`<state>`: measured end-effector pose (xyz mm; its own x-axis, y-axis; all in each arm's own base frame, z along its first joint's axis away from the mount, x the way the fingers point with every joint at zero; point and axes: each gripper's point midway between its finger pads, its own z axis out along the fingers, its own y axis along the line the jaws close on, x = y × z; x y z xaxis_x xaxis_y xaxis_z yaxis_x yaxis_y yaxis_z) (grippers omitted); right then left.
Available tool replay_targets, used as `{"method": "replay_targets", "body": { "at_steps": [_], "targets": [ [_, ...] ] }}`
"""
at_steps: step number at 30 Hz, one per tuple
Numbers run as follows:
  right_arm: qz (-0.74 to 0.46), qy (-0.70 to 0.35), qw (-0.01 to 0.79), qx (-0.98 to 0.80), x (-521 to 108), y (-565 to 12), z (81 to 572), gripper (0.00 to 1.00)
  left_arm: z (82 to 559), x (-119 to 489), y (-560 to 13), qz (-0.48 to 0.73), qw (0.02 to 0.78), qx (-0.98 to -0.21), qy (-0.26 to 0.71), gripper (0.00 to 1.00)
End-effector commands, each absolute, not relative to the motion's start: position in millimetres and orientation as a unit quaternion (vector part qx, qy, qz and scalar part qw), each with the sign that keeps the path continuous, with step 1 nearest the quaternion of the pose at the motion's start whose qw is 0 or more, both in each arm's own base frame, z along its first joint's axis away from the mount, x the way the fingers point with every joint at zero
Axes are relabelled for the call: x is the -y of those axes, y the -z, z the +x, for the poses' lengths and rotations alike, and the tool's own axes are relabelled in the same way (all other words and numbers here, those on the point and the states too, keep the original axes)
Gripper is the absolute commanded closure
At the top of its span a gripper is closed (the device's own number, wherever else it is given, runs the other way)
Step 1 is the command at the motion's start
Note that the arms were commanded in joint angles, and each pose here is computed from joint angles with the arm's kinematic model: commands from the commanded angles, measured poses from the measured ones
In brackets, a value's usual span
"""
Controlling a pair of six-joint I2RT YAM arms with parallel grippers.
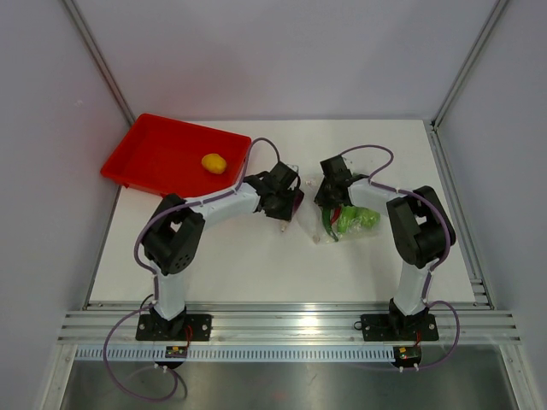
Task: Open the zip-top bag and remove the fake food
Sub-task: Pick up the fake vegetable from the zipper food storage bag.
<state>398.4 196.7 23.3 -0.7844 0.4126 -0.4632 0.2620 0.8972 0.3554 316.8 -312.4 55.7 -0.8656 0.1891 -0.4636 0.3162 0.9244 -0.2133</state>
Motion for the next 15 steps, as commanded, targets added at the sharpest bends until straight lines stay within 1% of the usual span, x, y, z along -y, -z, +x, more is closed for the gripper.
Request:
{"method": "replay_targets", "body": {
  "at_steps": [1,4,5,6,7,15],
  "targets": [
    [0.182,-0.122,0.285,-0.933,-188.2,-27.9,402.9,0.76,322.4,315.7,-45.0,0.134,0.236,-0.953,0.139,0.82],
    [0.182,-0.125,0.287,-0.932,-188.2,-30.5,403.3,0.76,326.5,313.3,-40.6,0.126,0.247,-0.952,0.132,0.77],
    [0.182,-0.125,0.287,-0.932,-188.0,-30.3,402.8,0.75,328.4,313.8,-40.8,0.122,0.252,-0.951,0.133,0.74],
    [0.183,-0.126,0.287,-0.932,-187.9,-30.7,402.4,0.75,329.4,313.7,-42.3,0.120,0.257,-0.950,0.134,0.69],
    [0.182,-0.127,0.288,-0.931,-188.2,-31.2,402.5,0.75,330.6,312.8,-42.7,0.117,0.261,-0.949,0.132,0.66],
    [0.179,-0.137,0.285,-0.932,-191.5,-32.2,401.2,0.76,340.6,307.3,-49.7,0.109,0.296,-0.941,0.121,0.57]
  ]
}}
